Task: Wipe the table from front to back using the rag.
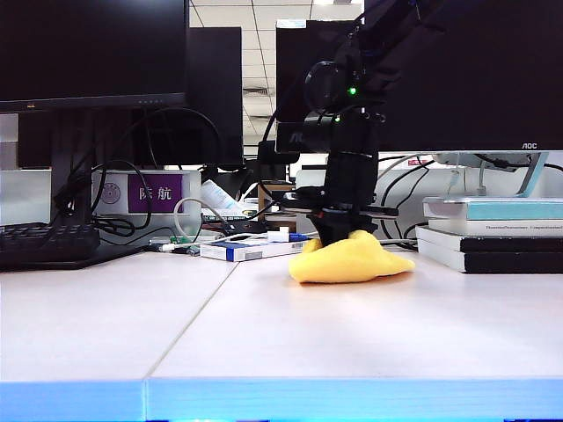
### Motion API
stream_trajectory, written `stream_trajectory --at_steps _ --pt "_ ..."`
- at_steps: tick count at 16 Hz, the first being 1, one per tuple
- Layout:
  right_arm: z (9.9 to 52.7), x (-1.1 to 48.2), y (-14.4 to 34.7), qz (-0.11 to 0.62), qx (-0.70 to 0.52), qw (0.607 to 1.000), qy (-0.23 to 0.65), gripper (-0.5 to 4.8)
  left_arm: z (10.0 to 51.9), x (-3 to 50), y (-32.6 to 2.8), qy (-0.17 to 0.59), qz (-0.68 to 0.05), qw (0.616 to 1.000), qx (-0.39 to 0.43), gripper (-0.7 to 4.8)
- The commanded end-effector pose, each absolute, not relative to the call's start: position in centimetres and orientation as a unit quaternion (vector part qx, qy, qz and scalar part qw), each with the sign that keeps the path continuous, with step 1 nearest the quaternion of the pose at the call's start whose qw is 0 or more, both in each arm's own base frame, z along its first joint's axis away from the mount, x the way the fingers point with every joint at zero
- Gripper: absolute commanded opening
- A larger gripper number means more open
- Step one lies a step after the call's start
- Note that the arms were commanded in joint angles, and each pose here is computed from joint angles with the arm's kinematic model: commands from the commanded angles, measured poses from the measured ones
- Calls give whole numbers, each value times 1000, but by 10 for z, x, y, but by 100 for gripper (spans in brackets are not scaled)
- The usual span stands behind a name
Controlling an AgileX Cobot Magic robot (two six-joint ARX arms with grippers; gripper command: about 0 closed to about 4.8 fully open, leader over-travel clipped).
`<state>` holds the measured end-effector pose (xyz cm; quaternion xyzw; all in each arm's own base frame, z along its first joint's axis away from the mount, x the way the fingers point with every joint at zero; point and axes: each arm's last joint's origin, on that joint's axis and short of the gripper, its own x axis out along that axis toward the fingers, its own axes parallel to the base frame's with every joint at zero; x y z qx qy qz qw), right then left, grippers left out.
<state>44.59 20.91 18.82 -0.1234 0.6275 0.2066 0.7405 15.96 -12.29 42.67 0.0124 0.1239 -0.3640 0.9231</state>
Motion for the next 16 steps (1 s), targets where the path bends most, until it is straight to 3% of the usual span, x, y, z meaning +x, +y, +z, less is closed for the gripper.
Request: stream_trajectory --at_steps 1,10,16 --pt "171 432 212 200 -141 686 685 -6 430 158 -122 115 -367 923 10 -5" --pt "168 402 223 199 -173 641 721 -6 432 156 -121 111 -367 923 10 -5" --pt "168 376 221 209 -178 645 713 -6 431 155 -120 114 -367 923 11 -5"
